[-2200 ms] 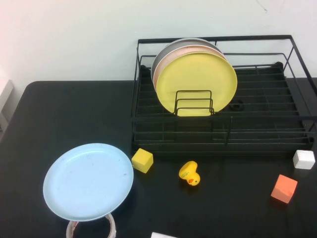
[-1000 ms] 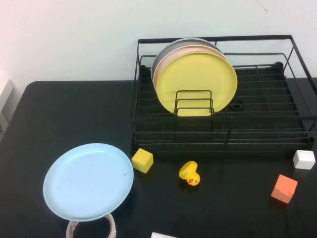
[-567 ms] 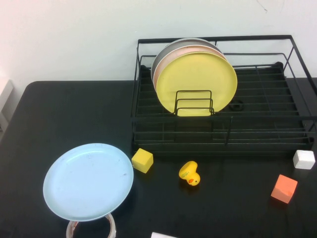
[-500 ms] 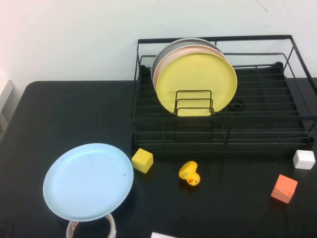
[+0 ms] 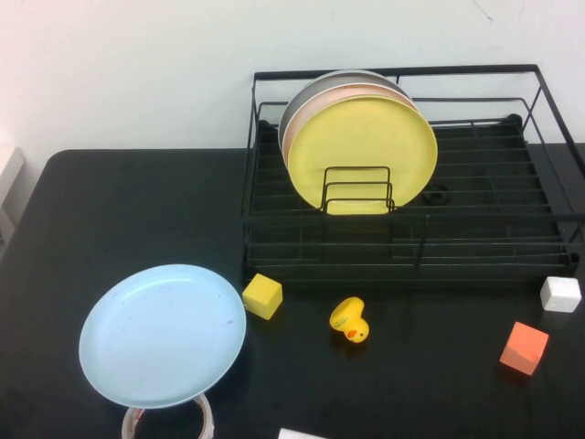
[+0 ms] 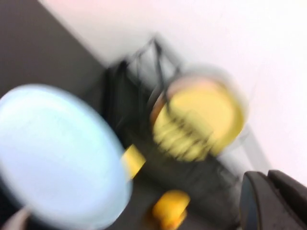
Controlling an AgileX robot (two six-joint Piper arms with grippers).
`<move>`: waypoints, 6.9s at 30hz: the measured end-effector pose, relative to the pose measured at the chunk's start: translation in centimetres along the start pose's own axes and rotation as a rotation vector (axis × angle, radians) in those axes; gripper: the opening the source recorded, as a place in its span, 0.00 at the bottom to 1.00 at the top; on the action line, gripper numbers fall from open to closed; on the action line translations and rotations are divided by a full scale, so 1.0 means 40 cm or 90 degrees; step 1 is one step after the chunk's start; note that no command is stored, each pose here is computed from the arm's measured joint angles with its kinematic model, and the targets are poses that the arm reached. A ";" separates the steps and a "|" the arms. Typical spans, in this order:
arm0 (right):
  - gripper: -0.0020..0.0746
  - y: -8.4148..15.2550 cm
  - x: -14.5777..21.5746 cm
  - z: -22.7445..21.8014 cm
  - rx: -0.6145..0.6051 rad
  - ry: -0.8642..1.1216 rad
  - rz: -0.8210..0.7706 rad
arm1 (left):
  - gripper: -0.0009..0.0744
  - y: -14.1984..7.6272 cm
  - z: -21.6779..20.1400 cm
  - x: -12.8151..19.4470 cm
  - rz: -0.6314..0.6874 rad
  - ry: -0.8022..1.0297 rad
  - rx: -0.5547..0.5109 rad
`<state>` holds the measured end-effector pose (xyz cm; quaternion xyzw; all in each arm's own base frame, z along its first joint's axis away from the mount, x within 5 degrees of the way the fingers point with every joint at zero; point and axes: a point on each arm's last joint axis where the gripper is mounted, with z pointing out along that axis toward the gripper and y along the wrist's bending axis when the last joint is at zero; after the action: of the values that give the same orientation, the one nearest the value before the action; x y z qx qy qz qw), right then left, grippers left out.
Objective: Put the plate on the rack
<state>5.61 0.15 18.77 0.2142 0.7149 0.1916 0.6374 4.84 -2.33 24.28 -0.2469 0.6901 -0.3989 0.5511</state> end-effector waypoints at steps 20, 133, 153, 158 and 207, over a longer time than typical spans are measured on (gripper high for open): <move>0.04 0.011 -0.016 -0.001 -0.035 -0.040 0.163 | 0.05 -0.084 0.272 -0.183 0.347 0.487 -0.425; 0.69 0.398 -0.248 0.136 -0.629 0.375 -0.158 | 0.02 -0.242 0.240 -0.078 0.332 0.377 0.205; 0.69 0.470 -0.166 0.218 -0.722 0.497 -0.164 | 0.02 -0.244 0.238 -0.077 0.349 0.379 0.218; 0.69 0.494 -0.152 0.235 -0.744 0.507 -0.166 | 0.02 -0.245 0.238 -0.077 0.345 0.378 0.219; 0.18 0.566 -0.245 0.440 -0.603 0.265 -0.757 | 0.07 -0.211 0.111 -0.105 0.549 0.325 0.040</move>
<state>25.44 13.66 37.26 -0.5390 0.6562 0.1389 0.5096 9.39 -5.00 33.25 0.1828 0.8298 -0.2029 0.4867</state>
